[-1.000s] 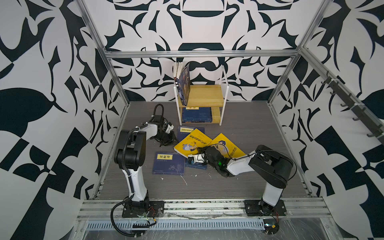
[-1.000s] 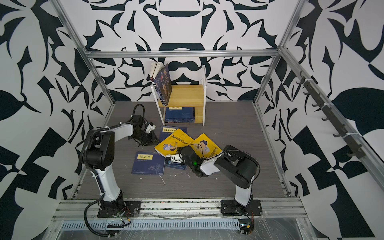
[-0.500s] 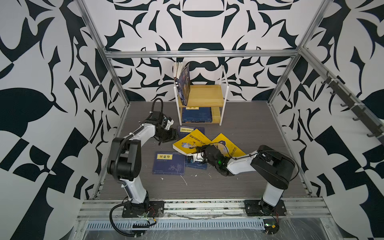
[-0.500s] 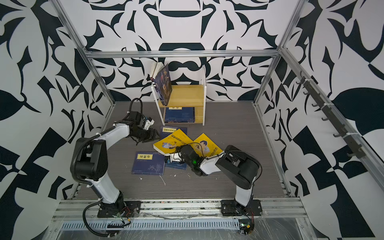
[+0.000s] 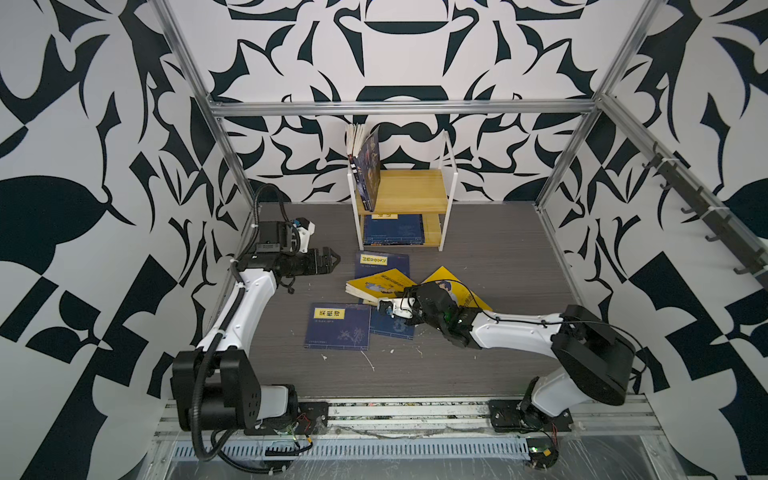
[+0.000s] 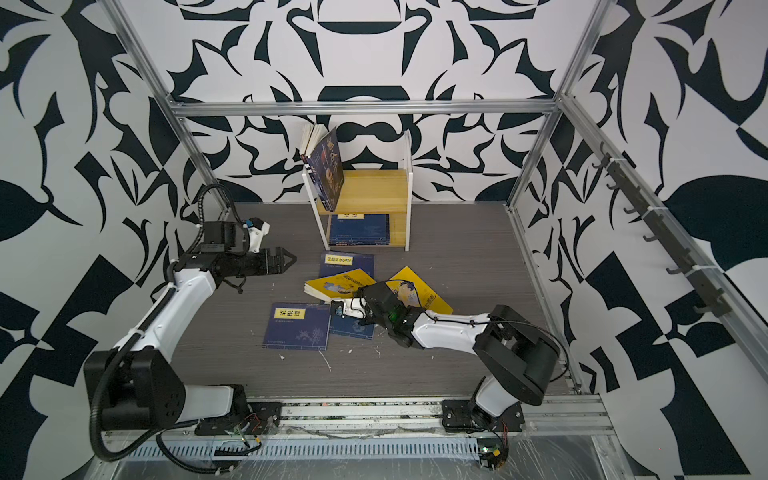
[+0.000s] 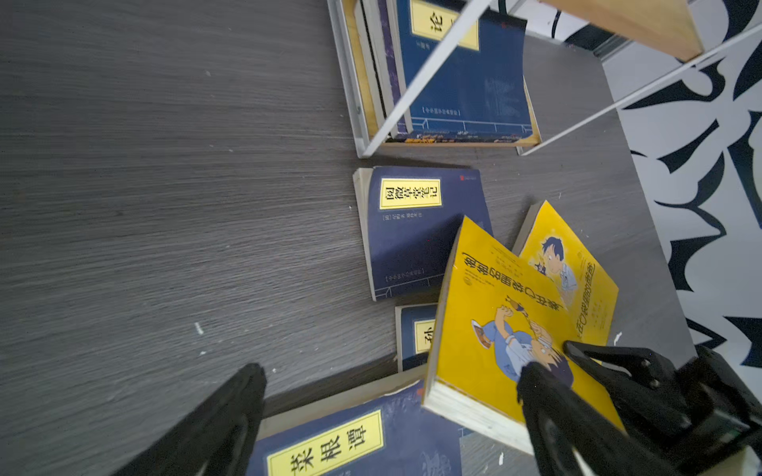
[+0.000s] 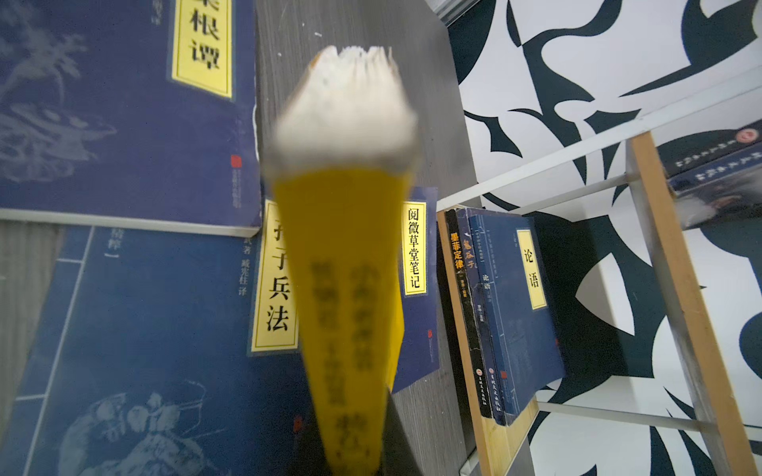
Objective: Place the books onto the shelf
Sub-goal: 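Lift the yellow book upright with the right gripper and carry it to the shelf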
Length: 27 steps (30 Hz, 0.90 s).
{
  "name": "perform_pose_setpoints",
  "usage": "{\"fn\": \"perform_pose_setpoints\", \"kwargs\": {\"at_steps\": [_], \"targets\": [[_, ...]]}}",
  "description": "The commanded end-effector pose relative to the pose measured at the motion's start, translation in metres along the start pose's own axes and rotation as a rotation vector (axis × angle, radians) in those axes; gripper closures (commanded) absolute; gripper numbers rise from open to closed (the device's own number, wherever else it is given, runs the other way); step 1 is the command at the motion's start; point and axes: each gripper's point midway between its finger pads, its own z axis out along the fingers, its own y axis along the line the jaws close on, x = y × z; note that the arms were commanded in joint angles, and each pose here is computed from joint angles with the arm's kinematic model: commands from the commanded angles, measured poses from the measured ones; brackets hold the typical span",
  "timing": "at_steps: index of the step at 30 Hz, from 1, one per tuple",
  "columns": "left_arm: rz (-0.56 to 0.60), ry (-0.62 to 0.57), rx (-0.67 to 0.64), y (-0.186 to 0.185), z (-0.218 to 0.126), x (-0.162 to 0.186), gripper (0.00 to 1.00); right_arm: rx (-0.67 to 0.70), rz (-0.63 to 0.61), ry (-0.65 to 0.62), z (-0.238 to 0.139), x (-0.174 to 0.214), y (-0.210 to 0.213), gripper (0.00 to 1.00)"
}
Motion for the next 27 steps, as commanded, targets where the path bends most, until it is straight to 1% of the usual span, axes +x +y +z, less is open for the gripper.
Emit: {"fn": "perform_pose_setpoints", "kwargs": {"at_steps": [1,4,6,9,11,16,18,19,21,23,27], "targets": [[0.048,-0.072,-0.031,-0.002,-0.025,-0.003,0.00,0.106,0.166,-0.134,-0.026,-0.045,-0.056,1.00],[0.094,-0.104,-0.066,-0.005,-0.041,0.001,0.00,0.113,0.252,-0.178,-0.042,-0.057,-0.077,1.00],[0.108,-0.105,-0.080,-0.005,-0.048,0.009,0.00,0.143,0.316,-0.197,-0.051,-0.060,-0.094,1.00],[0.104,-0.108,-0.092,-0.001,-0.051,0.023,0.00,0.182,0.407,-0.213,-0.061,-0.064,-0.115,1.00],[0.085,-0.127,-0.078,0.001,-0.053,0.029,0.00,0.208,0.462,-0.225,-0.067,-0.067,-0.127,1.00],[0.026,-0.232,-0.049,0.005,-0.066,0.027,0.00,0.250,0.598,-0.287,-0.081,-0.083,-0.155,1.00],[0.031,-0.241,-0.049,0.005,-0.066,0.028,0.00,0.300,0.690,-0.291,-0.088,-0.086,-0.173,1.00],[0.037,-0.245,-0.046,0.004,-0.066,0.028,0.00,0.347,0.734,-0.270,-0.092,-0.084,-0.186,1.00],[0.049,-0.259,-0.035,0.003,-0.065,0.027,0.00,0.400,0.816,-0.247,-0.100,-0.084,-0.206,1.00],[0.059,-0.268,-0.015,0.001,-0.063,0.028,0.00,0.451,0.918,-0.263,-0.113,-0.088,-0.226,1.00],[0.120,-0.266,-0.010,-0.003,-0.058,0.033,0.00,0.560,1.028,-0.338,-0.143,-0.095,-0.257,1.00]]}}
